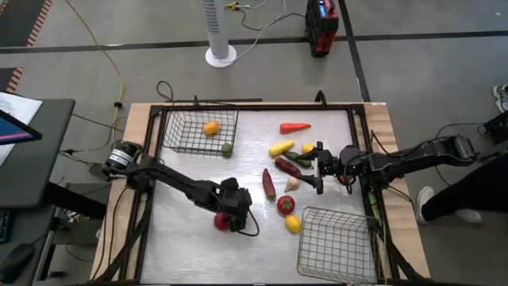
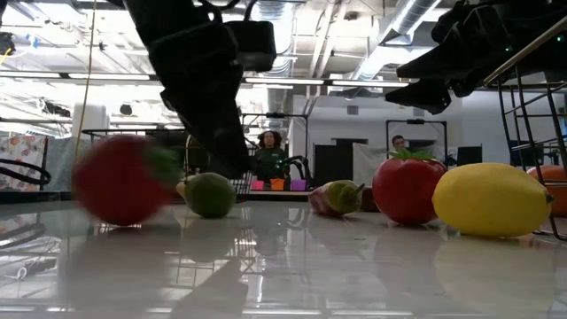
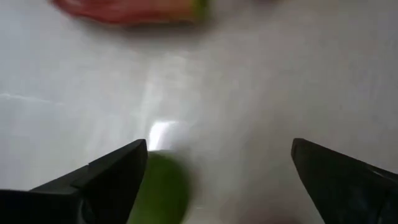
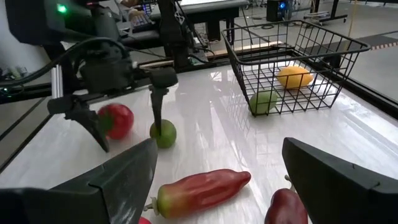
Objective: Sort produce into baskets
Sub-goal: Put the lime into the black wire basket
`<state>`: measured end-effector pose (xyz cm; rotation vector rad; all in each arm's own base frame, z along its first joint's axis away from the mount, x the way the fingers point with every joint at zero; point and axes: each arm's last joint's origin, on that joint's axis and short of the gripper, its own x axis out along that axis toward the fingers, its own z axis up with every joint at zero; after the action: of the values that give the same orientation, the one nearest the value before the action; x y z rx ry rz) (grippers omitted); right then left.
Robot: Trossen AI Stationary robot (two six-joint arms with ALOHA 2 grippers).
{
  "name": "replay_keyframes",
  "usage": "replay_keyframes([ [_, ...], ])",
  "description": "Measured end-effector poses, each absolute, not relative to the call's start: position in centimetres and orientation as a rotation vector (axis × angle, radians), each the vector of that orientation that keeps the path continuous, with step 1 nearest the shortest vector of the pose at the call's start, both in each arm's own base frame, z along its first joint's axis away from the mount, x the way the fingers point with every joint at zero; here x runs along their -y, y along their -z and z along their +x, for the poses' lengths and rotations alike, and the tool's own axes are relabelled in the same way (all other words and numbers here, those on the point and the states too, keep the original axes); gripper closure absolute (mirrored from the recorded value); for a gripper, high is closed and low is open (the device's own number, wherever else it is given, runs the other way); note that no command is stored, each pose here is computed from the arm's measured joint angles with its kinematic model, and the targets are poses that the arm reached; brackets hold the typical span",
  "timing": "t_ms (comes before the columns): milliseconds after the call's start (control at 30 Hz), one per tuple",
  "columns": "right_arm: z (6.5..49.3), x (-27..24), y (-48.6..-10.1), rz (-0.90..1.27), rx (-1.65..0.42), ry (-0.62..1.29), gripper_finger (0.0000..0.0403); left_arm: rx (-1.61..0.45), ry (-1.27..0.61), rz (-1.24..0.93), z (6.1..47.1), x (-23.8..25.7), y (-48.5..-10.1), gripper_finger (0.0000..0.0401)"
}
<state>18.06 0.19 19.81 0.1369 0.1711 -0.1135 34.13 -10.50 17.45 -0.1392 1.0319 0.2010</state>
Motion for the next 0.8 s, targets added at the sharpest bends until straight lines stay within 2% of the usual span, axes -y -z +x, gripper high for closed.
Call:
replay_keyframes([
  [133, 18.1, -0.2, -19.8, 0.136, -0.171, 0.113, 0.0030, -1.025, -0.207, -0.123, 34.2, 10.8, -17.2, 0.0005],
  [467, 18.1, -0.2, -19.8, 0.134, -0.172, 0.113, 0.0030, -1.066, -0.384, -0.084, 33.0, 9.7, -17.5, 0.0014],
  [800, 18.1, -0.2, -19.8, 0.141, -0.170, 0.112, 0.0030, -1.135, -0.360, -0.124, 32.6, 8.7, -15.1, 0.0021],
])
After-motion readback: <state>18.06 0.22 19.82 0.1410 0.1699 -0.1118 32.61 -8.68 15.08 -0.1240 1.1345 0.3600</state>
